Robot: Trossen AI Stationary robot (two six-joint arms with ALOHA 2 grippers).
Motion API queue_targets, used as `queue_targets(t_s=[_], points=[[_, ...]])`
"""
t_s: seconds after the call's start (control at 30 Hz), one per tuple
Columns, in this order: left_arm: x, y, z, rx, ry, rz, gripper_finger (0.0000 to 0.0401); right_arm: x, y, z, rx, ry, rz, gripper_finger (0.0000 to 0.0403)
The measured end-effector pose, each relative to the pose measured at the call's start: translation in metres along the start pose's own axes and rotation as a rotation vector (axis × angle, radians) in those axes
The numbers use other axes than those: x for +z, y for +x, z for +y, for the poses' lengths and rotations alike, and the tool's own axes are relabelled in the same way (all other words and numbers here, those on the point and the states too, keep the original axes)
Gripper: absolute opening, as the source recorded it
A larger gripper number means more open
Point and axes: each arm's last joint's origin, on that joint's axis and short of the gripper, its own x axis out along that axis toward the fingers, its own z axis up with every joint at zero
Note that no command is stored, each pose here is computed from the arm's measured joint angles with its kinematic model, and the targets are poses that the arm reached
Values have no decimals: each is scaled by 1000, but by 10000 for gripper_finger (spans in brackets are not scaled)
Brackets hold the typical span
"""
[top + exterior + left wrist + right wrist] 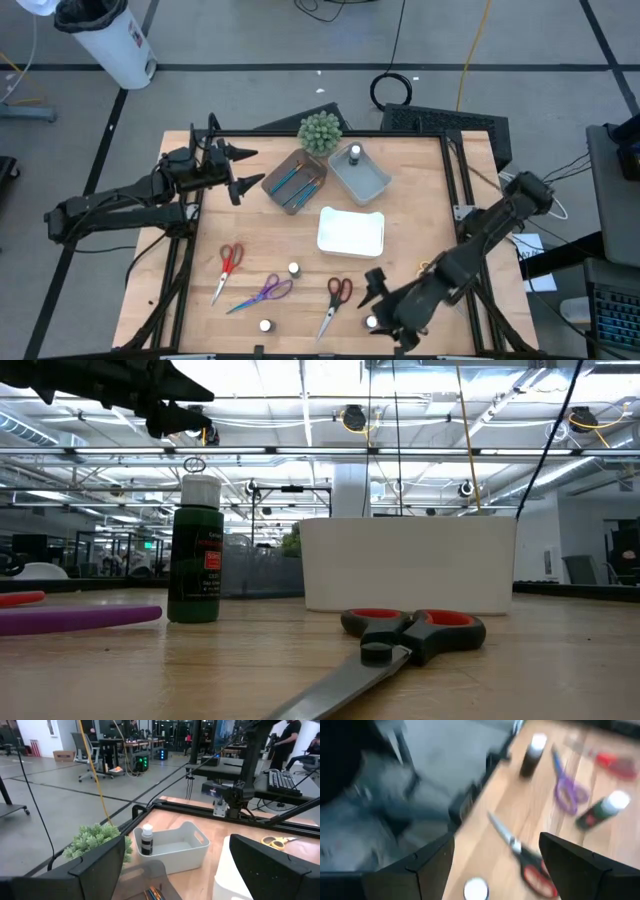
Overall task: Pick & Place Paint Supplies
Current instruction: Put the blue paint bottle into the gray bin
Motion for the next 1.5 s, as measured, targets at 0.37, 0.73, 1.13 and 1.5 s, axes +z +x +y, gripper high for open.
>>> queue_targets(t_s=[0.37,0.73,1.13,1.5], points=[[0,0,0,0,-4,1,361,-29,58,14,2,21,388,259],[0,0,0,0,-6,1,361,-40,65,16,11,15,461,245],[0,0,0,0,-6,1,361,-49,74,16,34,-24,419,186],[0,0,0,0,-6,0,361,-47,75,11,30,-27,415,108]])
